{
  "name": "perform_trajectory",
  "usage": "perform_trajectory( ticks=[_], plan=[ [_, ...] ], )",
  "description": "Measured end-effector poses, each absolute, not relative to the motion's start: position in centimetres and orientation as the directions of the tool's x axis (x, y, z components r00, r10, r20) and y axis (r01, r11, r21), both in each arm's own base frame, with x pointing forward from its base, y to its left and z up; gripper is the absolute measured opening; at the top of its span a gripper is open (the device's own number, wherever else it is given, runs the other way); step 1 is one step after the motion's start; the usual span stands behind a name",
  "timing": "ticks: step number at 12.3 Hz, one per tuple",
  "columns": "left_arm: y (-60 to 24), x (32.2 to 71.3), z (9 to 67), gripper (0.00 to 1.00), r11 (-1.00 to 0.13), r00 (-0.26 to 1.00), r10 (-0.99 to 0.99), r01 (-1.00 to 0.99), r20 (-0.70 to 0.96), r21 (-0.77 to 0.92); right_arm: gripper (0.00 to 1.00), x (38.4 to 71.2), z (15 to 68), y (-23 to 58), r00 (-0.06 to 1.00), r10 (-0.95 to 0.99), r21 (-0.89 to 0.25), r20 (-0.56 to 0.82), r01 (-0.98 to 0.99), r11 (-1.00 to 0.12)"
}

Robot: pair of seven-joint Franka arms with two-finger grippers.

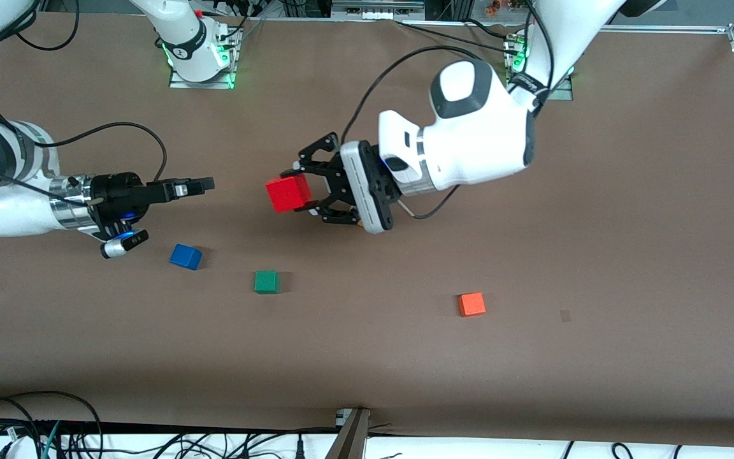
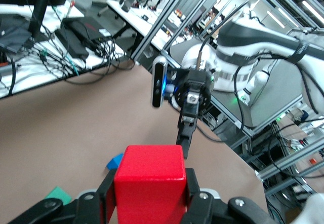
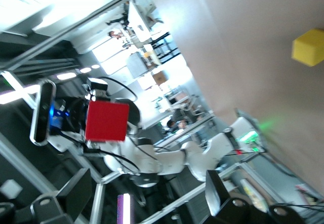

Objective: Pass red block to right arm, stack on blue
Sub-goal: 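Close the right gripper on the red cube held by the left gripper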

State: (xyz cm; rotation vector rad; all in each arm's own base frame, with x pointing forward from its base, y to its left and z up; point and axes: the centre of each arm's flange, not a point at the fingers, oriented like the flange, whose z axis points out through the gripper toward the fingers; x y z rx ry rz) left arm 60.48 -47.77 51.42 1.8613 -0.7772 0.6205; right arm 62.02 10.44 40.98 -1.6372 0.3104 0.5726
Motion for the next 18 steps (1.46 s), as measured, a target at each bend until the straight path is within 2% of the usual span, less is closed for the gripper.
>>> perform_trajectory(
  ticks=[3, 7, 11, 18],
  plan=[
    [-50.7, 58.9, 51.3, 0.56, -0.318, 0.649, -0.205, -0.752, 0.733, 0.577, 1.00, 62.4, 39.1, 12.6, 0.776, 0.151, -0.787, -0.613, -0.615, -0.036],
    [-51.7, 58.3, 51.0, 0.56, -0.311, 0.658, -0.195, -0.745, 0.727, 0.591, 1.00, 62.6, 40.0, 16.4, 0.757, 0.165, -0.764, -0.633, -0.645, 0.028],
    [-51.6, 58.4, 51.0, 0.56, -0.312, 0.661, -0.192, -0.742, 0.726, 0.593, 0.99, 62.4, 40.2, 20.0, 0.744, 0.157, -0.750, -0.650, -0.661, 0.031],
    [-52.1, 58.0, 51.0, 0.56, -0.312, 0.683, -0.186, -0.722, 0.706, 0.617, 0.93, 61.8, 41.7, 21.0, 0.685, 0.232, -0.704, -0.690, -0.710, 0.001]
  ],
)
